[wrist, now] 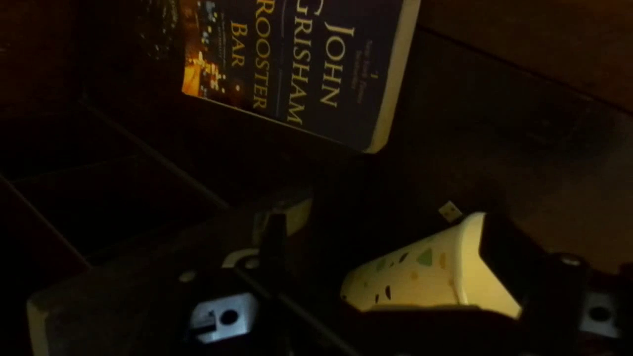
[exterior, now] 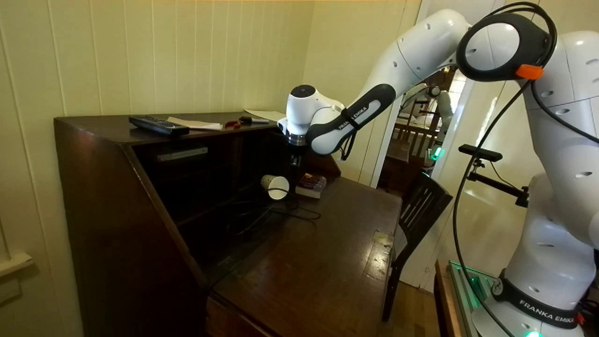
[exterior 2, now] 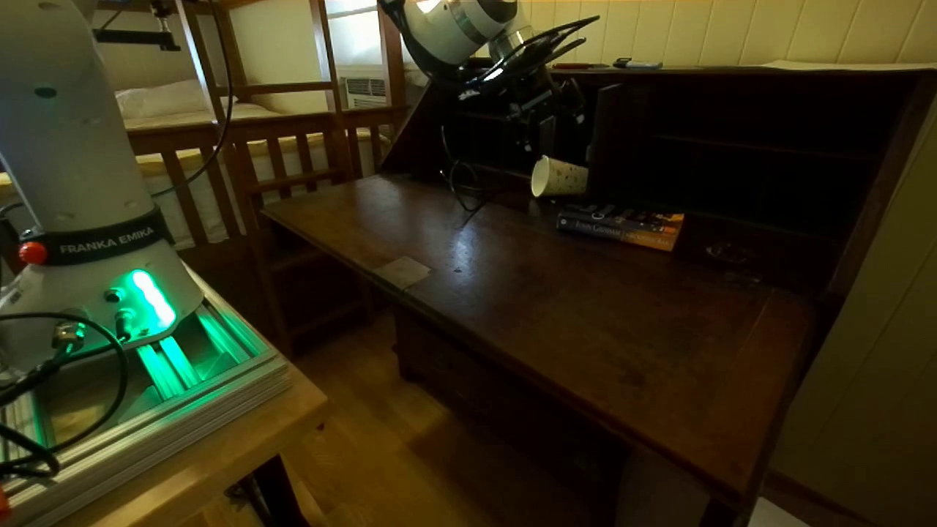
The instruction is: Move the cup to the compartment on the left
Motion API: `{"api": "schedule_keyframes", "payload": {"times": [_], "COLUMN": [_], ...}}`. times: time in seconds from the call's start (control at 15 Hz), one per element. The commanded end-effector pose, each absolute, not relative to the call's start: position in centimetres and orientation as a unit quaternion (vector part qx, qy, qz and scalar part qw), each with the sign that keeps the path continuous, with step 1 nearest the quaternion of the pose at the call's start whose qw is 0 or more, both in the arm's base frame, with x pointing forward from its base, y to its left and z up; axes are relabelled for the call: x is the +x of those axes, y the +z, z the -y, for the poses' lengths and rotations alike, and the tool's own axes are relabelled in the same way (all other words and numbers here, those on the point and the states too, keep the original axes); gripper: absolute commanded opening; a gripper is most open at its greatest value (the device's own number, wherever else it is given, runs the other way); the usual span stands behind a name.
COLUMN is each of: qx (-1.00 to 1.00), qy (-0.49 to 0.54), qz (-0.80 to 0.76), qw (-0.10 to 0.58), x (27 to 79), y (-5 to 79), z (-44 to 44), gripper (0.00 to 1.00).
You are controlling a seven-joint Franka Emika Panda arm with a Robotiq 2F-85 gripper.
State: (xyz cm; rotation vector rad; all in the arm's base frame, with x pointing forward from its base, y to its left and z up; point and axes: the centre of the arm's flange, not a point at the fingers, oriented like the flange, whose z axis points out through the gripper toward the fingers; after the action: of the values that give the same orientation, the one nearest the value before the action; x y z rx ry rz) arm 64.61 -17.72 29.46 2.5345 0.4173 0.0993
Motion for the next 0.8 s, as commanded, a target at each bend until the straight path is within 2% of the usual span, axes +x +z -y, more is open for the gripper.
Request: {"api": "schedule_keyframes", "payload": {"times": [0.0,0.33,0.6,0.67,0.73], "qx": [0.938,0.940,0.928,0.923,0.918], "qy": [0.026,0.036,0.067,0.075,0.079], "qz": [-0.187,-0.207,-0.222,-0.231,-0.239], "qw": [0.292,0.268,0.290,0.300,0.306], "x": [63.7,63.9,65.4,66.0,66.6], "y": [27.8,26.0,25.7,25.5,25.2], "z": [18.0,16.6,16.0,15.9,15.8], "gripper": [1.00,1.00,1.00,0.93,0.74]}}
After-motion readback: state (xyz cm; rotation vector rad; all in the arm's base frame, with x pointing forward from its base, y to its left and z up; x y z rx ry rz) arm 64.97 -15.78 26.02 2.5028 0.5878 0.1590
